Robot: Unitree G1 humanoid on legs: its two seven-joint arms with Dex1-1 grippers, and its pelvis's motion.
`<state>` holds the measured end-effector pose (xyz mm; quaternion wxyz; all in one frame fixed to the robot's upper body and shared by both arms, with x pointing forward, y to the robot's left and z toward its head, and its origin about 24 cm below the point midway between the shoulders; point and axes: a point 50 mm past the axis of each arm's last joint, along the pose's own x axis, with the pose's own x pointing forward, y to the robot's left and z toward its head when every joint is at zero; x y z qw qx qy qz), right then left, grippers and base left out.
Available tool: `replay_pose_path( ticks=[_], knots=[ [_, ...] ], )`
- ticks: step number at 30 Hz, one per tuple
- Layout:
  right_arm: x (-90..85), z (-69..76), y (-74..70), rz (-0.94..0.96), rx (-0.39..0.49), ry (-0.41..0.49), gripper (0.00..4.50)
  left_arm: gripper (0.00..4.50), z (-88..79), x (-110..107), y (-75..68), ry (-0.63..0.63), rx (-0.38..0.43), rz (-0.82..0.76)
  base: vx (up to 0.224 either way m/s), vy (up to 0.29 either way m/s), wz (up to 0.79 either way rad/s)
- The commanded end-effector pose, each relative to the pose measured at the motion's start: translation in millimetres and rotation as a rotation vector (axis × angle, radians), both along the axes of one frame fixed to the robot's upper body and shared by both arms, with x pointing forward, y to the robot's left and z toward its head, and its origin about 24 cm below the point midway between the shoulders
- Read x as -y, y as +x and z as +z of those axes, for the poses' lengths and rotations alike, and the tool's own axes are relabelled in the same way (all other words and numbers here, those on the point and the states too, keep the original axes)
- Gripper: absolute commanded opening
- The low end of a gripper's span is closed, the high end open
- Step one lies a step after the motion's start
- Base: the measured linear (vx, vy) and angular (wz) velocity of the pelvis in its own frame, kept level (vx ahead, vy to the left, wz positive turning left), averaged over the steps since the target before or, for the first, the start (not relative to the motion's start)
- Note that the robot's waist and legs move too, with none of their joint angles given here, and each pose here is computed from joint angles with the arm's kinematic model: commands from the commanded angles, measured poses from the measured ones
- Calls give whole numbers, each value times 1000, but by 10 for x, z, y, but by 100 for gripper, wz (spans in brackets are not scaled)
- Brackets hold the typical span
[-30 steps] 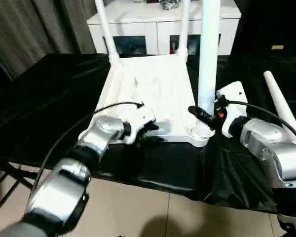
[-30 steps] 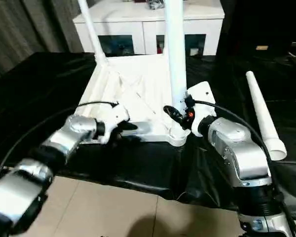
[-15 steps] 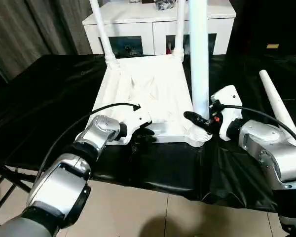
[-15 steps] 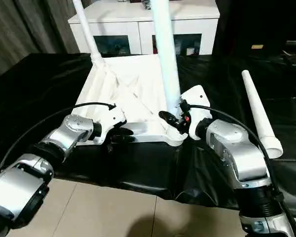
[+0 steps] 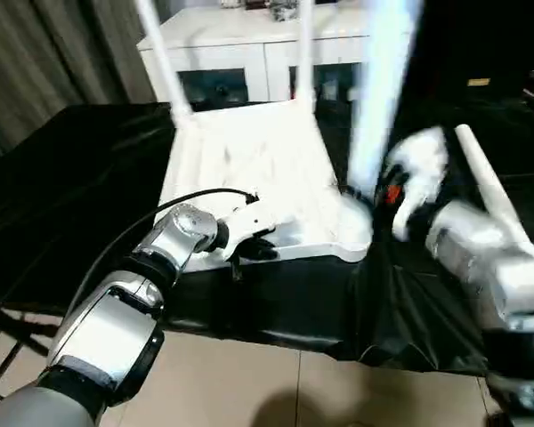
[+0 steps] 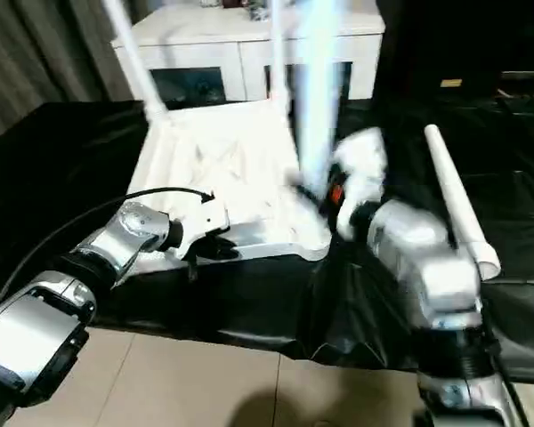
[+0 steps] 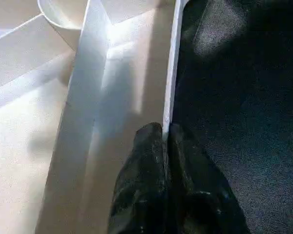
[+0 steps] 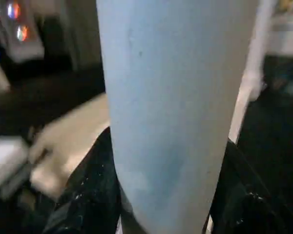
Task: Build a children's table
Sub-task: Rotate table base
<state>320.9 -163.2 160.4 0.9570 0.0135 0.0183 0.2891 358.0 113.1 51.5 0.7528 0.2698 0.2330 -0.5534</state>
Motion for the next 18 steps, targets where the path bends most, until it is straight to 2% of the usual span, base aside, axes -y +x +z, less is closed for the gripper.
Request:
replay_pose_path(
  ticks=[1,5,9,14,18],
  knots=[
    [52,80,19,-22,12,53,186,1,-259,-321,-127,60,-125,103,0,0,0],
    [92,65,3,-11,-4,51,186,0,-220,-512,-139,18,-118,148,0,0,0],
    [26,-65,-33,50,-62,32,186,0,-126,-721,-210,-28,-86,148,0,0,0],
    [-93,-195,-65,78,-100,11,186,0,-57,-834,-338,-44,-42,123,0,0,0],
    [-182,-284,-68,104,-124,2,186,0,-8,-833,-435,-69,-5,79,0,0,0]
  ],
)
